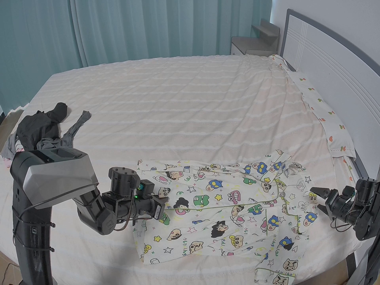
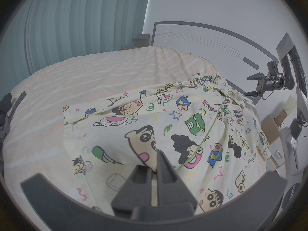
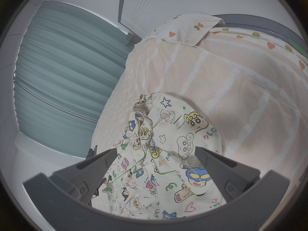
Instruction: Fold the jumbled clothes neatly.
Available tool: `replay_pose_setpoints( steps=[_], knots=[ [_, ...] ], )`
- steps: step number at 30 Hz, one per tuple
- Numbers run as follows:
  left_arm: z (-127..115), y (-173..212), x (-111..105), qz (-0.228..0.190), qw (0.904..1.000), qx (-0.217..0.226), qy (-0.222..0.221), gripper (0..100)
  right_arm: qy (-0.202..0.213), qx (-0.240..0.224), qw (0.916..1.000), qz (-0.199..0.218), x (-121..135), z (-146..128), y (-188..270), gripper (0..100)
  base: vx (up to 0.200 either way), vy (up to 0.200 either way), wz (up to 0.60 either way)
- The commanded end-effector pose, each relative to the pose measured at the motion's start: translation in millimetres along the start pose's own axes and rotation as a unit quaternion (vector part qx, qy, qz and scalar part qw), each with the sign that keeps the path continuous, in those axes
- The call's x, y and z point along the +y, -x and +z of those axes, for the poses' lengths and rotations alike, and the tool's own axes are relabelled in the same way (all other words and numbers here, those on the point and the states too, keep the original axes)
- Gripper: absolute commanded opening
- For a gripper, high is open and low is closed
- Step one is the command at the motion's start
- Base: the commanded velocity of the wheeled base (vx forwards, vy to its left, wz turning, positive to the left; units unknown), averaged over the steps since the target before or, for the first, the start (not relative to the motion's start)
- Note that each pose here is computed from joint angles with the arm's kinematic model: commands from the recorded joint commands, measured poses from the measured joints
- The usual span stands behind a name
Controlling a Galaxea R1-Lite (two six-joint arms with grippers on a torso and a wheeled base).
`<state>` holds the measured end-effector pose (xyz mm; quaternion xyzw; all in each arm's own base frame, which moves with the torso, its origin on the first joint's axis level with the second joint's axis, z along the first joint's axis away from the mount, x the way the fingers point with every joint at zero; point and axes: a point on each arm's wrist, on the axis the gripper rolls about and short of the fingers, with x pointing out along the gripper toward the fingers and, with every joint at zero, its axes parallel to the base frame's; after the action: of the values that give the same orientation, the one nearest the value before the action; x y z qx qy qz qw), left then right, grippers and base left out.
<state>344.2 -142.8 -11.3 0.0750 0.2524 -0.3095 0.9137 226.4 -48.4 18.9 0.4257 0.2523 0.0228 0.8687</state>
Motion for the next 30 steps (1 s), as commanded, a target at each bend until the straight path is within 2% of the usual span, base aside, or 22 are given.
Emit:
replay_pose_setpoints(
  steps=[1,4,6,13,25,30],
  knots=[
    [15.9,25.1,-4.2,0.003,0.9999,-0.016,-0.004,0,0.003,-0.004,1.0,0.004,1.1,0.6,0.1,100,0.0,0.0,0.0],
    [16.5,35.3,-6.7,0.002,0.9999,-0.012,-0.003,0,0.003,-0.004,1.0,0.004,0.9,0.8,0.3,100,0.0,0.0,0.0],
    [7.4,46.7,-9.3,0.006,0.9999,0.012,0.004,0,0.003,-0.004,1.0,0.004,1.1,0.6,0.1,100,0.0,0.0,0.0],
    [-11.4,60.4,-7.0,0.022,0.9985,0.047,0.017,0,0.003,-0.003,1.0,0.004,1.0,0.3,0.4,100,0.0,0.0,0.0],
    [-36.0,66.8,-12.2,0.016,0.9949,0.095,0.029,0,0.004,-0.006,1.0,0.005,0.7,2.0,-0.7,100,0.0,0.0,0.0],
    [-41.4,67.8,-11.7,0.019,0.9931,0.105,0.05,0,0.004,-0.009,0.9999,0.005,0.6,3.0,-0.4,100,0.0,0.0,0.0]
  ],
)
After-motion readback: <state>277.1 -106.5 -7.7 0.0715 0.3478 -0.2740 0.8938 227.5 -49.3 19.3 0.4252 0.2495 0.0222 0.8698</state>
